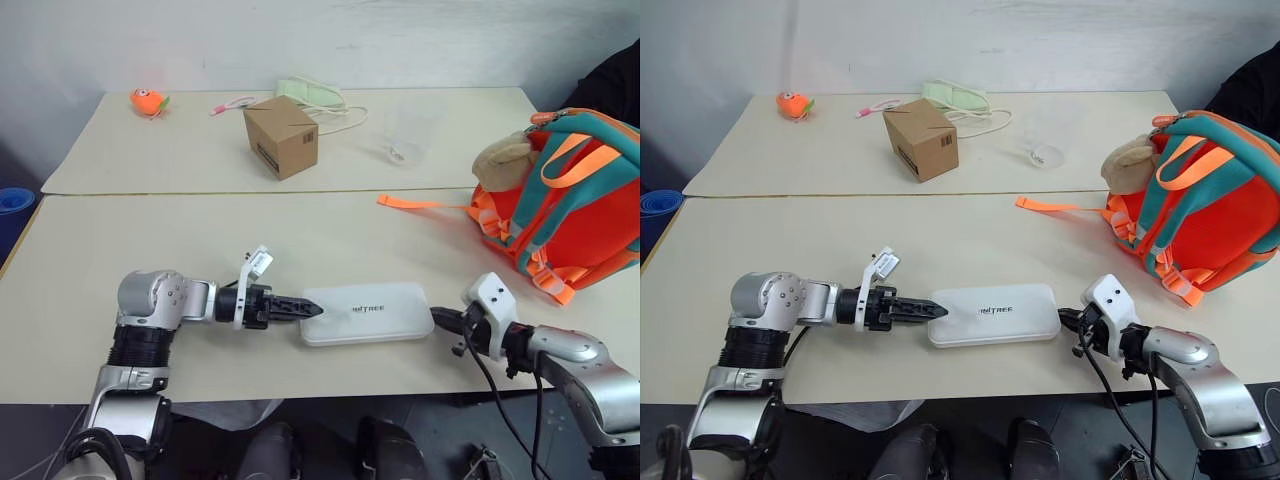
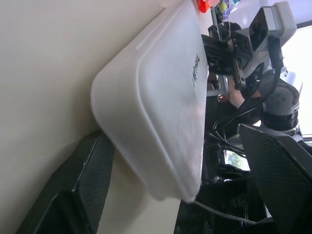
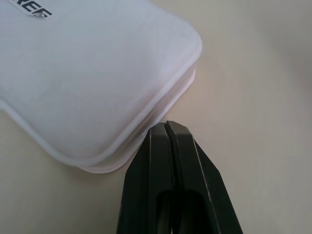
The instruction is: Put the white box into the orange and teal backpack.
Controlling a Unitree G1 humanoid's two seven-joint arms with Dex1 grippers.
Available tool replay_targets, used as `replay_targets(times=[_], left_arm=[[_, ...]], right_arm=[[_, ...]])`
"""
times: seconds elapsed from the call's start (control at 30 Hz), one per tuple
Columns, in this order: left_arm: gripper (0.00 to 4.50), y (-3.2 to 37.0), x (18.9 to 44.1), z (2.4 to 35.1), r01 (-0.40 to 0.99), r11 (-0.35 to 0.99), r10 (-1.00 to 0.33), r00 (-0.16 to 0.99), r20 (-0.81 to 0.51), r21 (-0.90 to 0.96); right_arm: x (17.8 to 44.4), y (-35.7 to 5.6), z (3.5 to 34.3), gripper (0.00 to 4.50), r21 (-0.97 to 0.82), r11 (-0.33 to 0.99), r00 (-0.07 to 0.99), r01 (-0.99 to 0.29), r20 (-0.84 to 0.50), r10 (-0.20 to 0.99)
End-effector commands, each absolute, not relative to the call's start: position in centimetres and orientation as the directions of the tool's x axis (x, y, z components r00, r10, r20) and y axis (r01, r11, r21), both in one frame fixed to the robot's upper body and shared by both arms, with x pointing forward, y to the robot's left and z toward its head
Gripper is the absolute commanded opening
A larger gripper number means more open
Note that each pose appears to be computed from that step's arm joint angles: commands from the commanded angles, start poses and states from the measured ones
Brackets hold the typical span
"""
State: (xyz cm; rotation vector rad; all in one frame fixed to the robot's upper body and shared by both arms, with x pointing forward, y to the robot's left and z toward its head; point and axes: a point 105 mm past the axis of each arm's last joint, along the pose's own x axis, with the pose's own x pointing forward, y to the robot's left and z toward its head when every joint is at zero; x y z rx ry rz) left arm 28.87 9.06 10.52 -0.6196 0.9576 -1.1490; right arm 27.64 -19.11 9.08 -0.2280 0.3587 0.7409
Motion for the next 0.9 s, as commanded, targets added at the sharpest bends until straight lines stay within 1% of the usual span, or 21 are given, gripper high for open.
replay_targets(times=[0.03, 0.07, 0.17, 0.27, 0.37, 0.43, 0.47, 0.5, 0.53, 0.6, 0.63, 0.67, 0.7, 0.73, 0.8, 0.83, 0.9], left_arm=[[4.18, 7.9, 28.5, 9.0, 0.421, 0.336, -0.940, 0.088, -0.331, -0.843], [4.18, 7.7, 28.7, 9.1, 0.426, 0.333, -0.941, 0.095, -0.324, -0.841], [3.59, 7.2, 29.6, 9.8, 0.420, 0.311, -0.951, 0.130, -0.282, -0.853], [2.67, 6.8, 30.0, 10.3, 0.409, 0.284, -0.959, 0.141, -0.247, -0.867], [1.75, 6.3, 30.1, 11.1, 0.413, 0.233, -0.972, 0.135, -0.194, -0.880], [1.29, 6.3, 30.1, 11.4, 0.416, 0.214, -0.976, 0.135, -0.173, -0.884], [1.20, 6.5, 30.1, 11.7, 0.418, 0.205, -0.977, 0.139, -0.161, -0.885], [1.19, 6.7, 30.1, 11.8, 0.419, 0.200, -0.978, 0.144, -0.152, -0.886], [1.19, 7.0, 30.2, 12.1, 0.423, 0.196, -0.978, 0.153, -0.143, -0.885], [1.19, 7.9, 30.5, 13.0, 0.427, 0.176, -0.978, 0.181, -0.107, -0.887], [1.19, 8.6, 30.7, 13.7, 0.439, 0.172, -0.975, 0.203, -0.089, -0.882], [1.19, 9.4, 30.9, 14.5, 0.455, 0.162, -0.972, 0.225, -0.063, -0.876], [1.19, 9.9, 31.0, 15.0, 0.467, 0.156, -0.970, 0.238, -0.046, -0.870], [1.19, 10.7, 31.0, 15.7, 0.487, 0.153, -0.966, 0.256, -0.027, -0.860], [1.19, 12.1, 30.8, 17.0, 0.525, 0.146, -0.961, 0.277, 0.006, -0.838], [1.19, 12.4, 30.8, 17.3, 0.536, 0.143, -0.959, 0.281, 0.016, -0.832], [1.19, 13.2, 30.5, 18.6, 0.572, 0.114, -0.956, 0.286, 0.067, -0.813]], right_arm=[[27.8, -17.5, 9.9, 0.00, -0.092, 0.688, 0.670, -0.720, -0.348, 0.655], [27.8, -17.3, 9.9, 0.00, -0.088, 0.687, 0.670, -0.721, -0.342, 0.659], [27.8, -16.9, 9.8, 0.00, -0.082, 0.687, 0.670, -0.722, -0.334, 0.663], [27.6, -16.9, 9.7, 0.00, -0.081, 0.691, 0.674, -0.718, -0.330, 0.661], [27.5, -17.4, 10.0, 0.00, -0.092, 0.722, 0.709, -0.686, -0.307, 0.634], [27.3, -18.3, 10.6, 0.00, -0.079, 0.753, 0.739, -0.653, -0.288, 0.610], [27.0, -19.0, 10.9, 0.00, -0.078, 0.776, 0.761, -0.625, -0.279, 0.585], [26.7, -19.7, 11.2, 0.00, -0.075, 0.797, 0.781, -0.599, -0.273, 0.562], [26.2, -20.6, 11.6, 0.36, -0.068, 0.822, 0.804, -0.566, -0.265, 0.532], [25.0, -23.0, 12.8, 0.85, -0.065, 0.872, 0.856, -0.485, -0.242, 0.457], [24.4, -24.5, 13.6, 1.25, -0.074, 0.906, 0.892, -0.417, -0.224, 0.393], [24.0, -26.2, 14.4, 1.55, -0.078, 0.937, 0.927, -0.340, -0.199, 0.320], [23.7, -27.2, 14.9, 1.85, -0.078, 0.954, 0.945, -0.289, -0.182, 0.271], [23.7, -28.5, 15.9, 2.24, -0.076, 0.970, 0.964, -0.231, -0.150, 0.218], [24.0, -30.2, 17.6, 2.88, -0.061, 0.987, 0.987, -0.146, -0.083, 0.141], [24.2, -30.7, 18.0, 3.22, -0.052, 0.991, 0.991, -0.124, -0.065, 0.120], [25.6, -31.5, 19.2, 3.91, -0.005, 0.996, 0.996, -0.092, -0.013, 0.092]])
